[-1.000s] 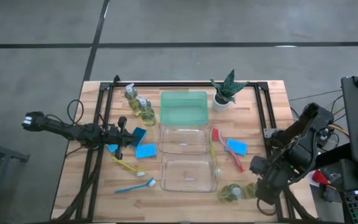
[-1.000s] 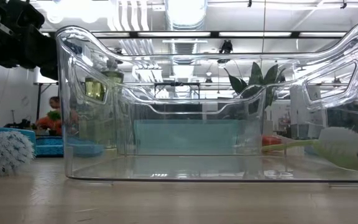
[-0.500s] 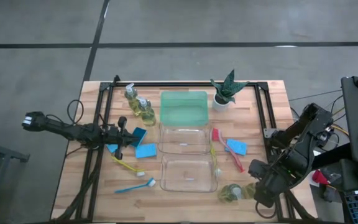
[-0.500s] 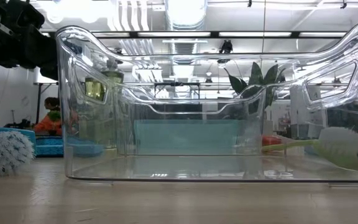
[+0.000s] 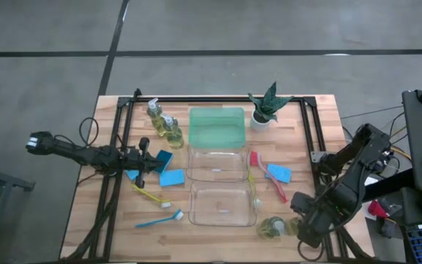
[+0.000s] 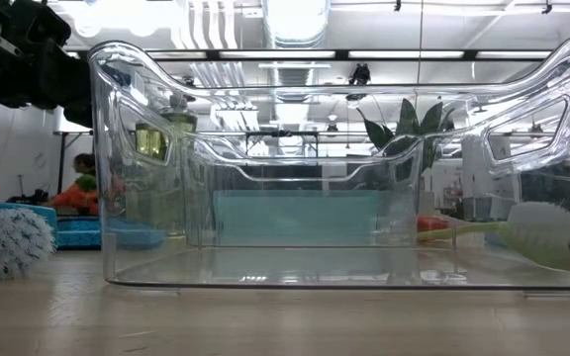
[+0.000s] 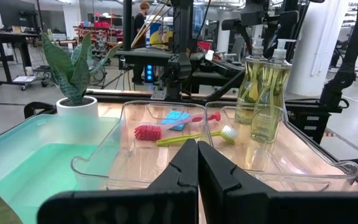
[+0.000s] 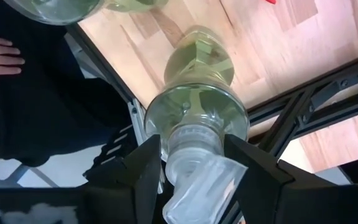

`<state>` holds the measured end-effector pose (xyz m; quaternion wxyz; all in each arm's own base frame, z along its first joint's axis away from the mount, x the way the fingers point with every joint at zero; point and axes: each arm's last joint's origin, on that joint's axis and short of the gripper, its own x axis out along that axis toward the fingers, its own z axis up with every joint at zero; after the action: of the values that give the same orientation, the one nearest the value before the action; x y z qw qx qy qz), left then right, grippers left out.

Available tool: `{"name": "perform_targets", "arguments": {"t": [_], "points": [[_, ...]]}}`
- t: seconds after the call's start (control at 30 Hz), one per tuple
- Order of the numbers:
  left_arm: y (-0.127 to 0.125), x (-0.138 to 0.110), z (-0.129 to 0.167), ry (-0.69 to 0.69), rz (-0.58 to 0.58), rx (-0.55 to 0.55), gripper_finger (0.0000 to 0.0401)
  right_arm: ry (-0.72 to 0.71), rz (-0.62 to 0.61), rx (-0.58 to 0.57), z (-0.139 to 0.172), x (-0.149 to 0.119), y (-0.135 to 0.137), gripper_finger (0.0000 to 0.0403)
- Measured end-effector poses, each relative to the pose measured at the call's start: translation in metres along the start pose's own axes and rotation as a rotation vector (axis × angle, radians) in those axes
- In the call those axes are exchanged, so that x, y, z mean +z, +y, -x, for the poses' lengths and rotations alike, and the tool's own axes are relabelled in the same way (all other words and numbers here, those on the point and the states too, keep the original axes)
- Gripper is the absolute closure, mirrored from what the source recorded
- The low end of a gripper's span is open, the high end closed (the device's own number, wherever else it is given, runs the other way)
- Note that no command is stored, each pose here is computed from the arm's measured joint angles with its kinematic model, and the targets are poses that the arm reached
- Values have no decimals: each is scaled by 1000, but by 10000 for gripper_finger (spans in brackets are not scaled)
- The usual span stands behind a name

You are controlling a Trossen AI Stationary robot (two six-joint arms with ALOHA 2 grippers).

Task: Pick & Place Kitchen Sink Supplies
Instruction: Put the transparent soap dispenser into the blue bin

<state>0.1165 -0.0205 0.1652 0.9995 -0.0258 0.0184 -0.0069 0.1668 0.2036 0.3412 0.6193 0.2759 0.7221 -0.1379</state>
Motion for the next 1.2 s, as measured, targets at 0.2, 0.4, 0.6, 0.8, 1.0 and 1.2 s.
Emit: {"name": "perform_targets", "arguments": {"t": [0.2, 0.4, 0.6, 0.8, 1.0, 1.2], "points": [[0, 0, 0, 0, 0, 0, 401, 6, 13, -2, 0, -1, 0, 262], [0, 0, 0, 0, 0, 0, 401, 21, 22, -7, 0, -3, -1, 294], [0, 0, 0, 0, 0, 0, 401, 25, 43, -25, 1, -3, -4, 288], [0, 0, 0, 0, 0, 0, 401, 22, 38, -56, 5, -5, -12, 293], [0, 0, 0, 0, 0, 0, 401, 18, 34, -31, 13, -6, -20, 293], [0, 0, 0, 0, 0, 0, 401, -15, 22, 22, 27, -1, -31, 293]]}}
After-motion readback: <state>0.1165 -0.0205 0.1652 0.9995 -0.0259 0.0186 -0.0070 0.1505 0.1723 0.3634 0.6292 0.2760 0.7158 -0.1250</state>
